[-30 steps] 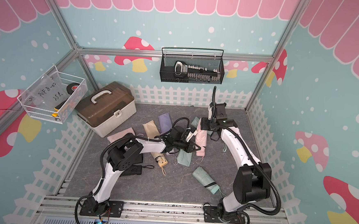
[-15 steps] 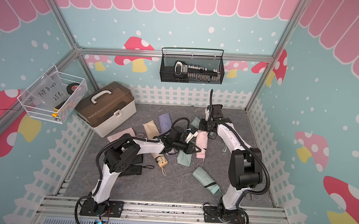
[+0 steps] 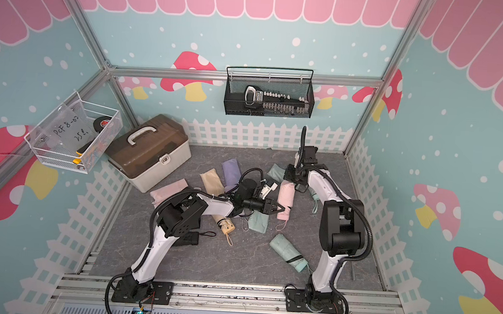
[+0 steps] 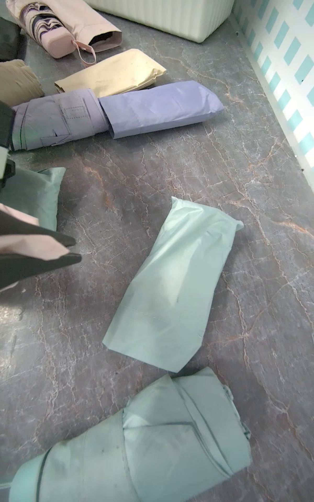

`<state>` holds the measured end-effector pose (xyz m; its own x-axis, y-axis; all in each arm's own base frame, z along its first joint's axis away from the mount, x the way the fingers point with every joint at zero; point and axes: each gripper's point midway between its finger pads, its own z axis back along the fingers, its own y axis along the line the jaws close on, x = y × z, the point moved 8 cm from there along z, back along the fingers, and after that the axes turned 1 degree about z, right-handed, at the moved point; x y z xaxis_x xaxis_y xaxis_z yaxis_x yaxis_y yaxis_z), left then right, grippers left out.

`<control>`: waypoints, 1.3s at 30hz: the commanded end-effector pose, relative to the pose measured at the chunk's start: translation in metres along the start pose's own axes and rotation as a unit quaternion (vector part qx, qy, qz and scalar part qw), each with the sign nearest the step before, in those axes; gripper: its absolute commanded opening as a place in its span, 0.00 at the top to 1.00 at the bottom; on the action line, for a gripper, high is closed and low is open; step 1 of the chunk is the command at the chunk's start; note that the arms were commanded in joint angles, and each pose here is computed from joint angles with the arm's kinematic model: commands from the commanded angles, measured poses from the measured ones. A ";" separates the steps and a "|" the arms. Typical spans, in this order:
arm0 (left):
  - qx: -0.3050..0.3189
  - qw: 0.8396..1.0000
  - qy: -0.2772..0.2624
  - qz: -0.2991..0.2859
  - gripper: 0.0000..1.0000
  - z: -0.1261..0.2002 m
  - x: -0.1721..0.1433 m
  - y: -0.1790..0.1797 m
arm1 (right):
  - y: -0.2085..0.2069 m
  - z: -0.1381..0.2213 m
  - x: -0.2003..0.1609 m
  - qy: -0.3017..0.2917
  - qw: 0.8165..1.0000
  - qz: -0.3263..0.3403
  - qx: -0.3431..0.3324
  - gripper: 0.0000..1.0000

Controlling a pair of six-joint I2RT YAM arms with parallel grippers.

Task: Take umbrellas out of sleeves
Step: Take out the umbrella from the umbrella sleeve.

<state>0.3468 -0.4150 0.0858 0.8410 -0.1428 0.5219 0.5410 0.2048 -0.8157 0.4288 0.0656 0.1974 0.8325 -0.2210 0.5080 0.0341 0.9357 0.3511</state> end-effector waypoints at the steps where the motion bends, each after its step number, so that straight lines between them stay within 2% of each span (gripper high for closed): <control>1: -0.054 0.998 -0.013 -0.019 0.73 -0.006 0.012 -0.020 | 0.011 0.010 0.023 -0.044 0.999 -0.005 0.021 1.00; 3: -0.051 0.998 -0.011 -0.017 0.74 -0.007 0.010 -0.019 | 0.009 0.011 0.025 -0.048 0.999 -0.008 0.019 1.00; 4: -0.051 0.999 -0.011 -0.018 0.77 -0.006 0.010 -0.020 | 0.007 0.012 0.027 -0.050 0.999 -0.010 0.019 1.00; 6: -0.049 0.999 -0.008 -0.019 0.95 -0.005 0.008 -0.020 | 0.006 0.014 0.030 -0.054 0.998 -0.013 0.018 1.00; 7: -0.047 0.999 -0.007 -0.021 1.00 -0.005 0.008 -0.020 | 0.005 0.015 0.032 -0.057 0.998 -0.016 0.018 1.00; 13: -0.023 0.999 0.018 -0.025 1.00 -0.007 0.003 -0.022 | 0.000 0.024 0.046 -0.074 0.997 -0.020 0.007 1.00; 19: -0.026 0.998 0.052 -0.038 1.00 -0.008 -0.013 -0.036 | -0.009 0.030 0.062 -0.085 0.996 -0.016 -0.020 1.00; 23: -0.010 0.998 0.051 -0.038 1.00 -0.004 -0.016 -0.035 | -0.012 0.030 0.061 -0.086 0.996 -0.014 -0.030 1.00; 27: 0.006 0.998 0.050 -0.029 1.00 -0.002 -0.013 -0.030 | -0.018 0.044 0.061 -0.104 0.992 -0.003 -0.075 1.00; 31: 0.016 0.999 0.040 -0.015 1.00 0.001 -0.009 -0.021 | -0.028 0.073 0.055 -0.141 0.979 0.013 -0.150 1.00; 33: 0.023 0.999 0.036 -0.008 1.00 0.004 -0.006 -0.017 | -0.029 0.079 0.051 -0.132 0.978 0.023 -0.160 1.00; 35: 0.030 0.999 0.037 -0.005 1.00 0.005 0.000 -0.014 | -0.031 0.075 0.039 -0.099 0.982 0.026 -0.157 1.00; 39: 0.068 0.996 0.052 0.015 1.00 0.006 0.012 -0.003 | -0.044 0.059 -0.003 -0.048 0.987 0.021 -0.155 1.00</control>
<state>0.3389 -0.4121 0.0821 0.8671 -0.2424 0.4351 0.4942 0.3098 -0.8123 0.4120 0.0104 0.2591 0.7016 -0.2178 0.6785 0.1817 0.9754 0.1252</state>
